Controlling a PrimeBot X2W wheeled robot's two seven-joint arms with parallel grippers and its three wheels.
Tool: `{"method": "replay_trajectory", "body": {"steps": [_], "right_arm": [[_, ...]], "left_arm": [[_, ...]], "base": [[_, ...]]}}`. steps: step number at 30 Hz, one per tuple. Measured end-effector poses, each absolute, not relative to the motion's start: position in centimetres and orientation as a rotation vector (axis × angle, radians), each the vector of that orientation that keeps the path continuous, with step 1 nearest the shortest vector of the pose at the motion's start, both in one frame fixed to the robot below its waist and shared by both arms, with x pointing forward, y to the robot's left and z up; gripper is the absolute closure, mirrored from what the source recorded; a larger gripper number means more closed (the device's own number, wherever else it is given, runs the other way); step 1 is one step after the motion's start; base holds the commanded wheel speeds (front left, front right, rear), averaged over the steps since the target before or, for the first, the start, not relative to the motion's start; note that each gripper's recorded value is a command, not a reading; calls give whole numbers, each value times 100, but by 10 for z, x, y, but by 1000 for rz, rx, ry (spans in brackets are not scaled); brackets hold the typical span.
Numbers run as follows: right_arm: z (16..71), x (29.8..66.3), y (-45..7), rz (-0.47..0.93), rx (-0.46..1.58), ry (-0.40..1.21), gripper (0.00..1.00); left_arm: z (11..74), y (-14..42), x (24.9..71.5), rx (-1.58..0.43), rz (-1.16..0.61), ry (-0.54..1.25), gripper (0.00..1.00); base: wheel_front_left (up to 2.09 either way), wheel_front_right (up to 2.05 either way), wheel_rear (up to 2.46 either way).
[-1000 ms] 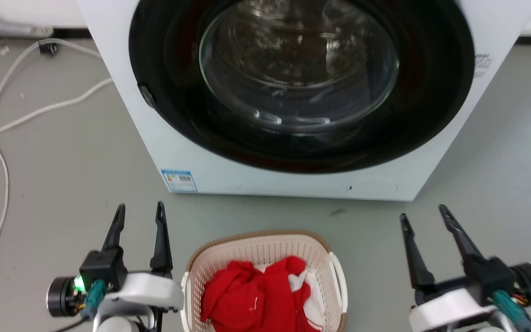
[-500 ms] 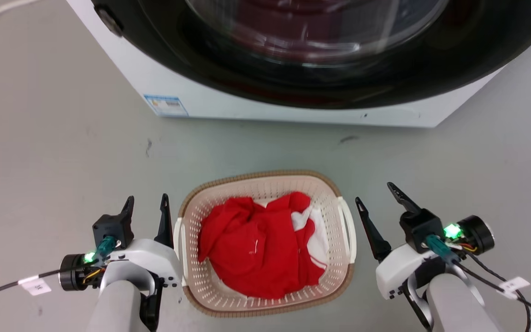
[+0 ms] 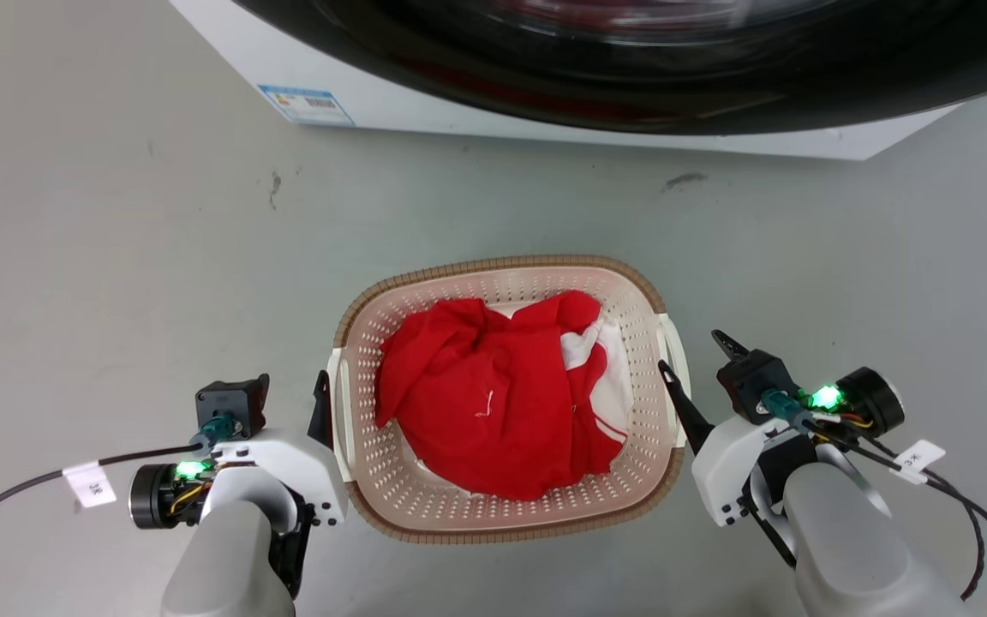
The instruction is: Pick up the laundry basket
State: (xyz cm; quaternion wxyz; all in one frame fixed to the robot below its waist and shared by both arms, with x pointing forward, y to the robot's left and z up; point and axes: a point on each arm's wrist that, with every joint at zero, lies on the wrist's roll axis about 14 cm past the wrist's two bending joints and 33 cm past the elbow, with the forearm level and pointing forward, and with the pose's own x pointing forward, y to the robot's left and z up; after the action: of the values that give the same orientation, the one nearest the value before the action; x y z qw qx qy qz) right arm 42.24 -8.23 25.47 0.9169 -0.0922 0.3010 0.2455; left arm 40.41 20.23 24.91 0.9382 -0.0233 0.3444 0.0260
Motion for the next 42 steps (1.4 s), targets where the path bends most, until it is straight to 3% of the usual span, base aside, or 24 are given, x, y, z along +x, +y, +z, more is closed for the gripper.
{"method": "replay_trajectory", "body": {"steps": [37, 38, 39, 40, 42], "right_arm": [[134, 398, -97, 535, -209, 975, 0], [132, 396, -97, 537, -209, 983, 0], [131, 394, -97, 538, -208, 990, 78], [130, 394, -96, 539, -207, 994, 100], [128, 390, -95, 544, -205, 1008, 100]], "left_arm": [[150, 179, 393, -28, -60, 983, 0], [148, 179, 391, -30, -60, 991, 8], [147, 179, 390, -36, -57, 997, 67], [146, 179, 391, -35, -58, 998, 100], [145, 178, 390, -33, -65, 1006, 100]], "base": [[0, 0, 0], [0, 0, 0], [0, 0, 0], [0, 0, 0], [0, 0, 0]]}}
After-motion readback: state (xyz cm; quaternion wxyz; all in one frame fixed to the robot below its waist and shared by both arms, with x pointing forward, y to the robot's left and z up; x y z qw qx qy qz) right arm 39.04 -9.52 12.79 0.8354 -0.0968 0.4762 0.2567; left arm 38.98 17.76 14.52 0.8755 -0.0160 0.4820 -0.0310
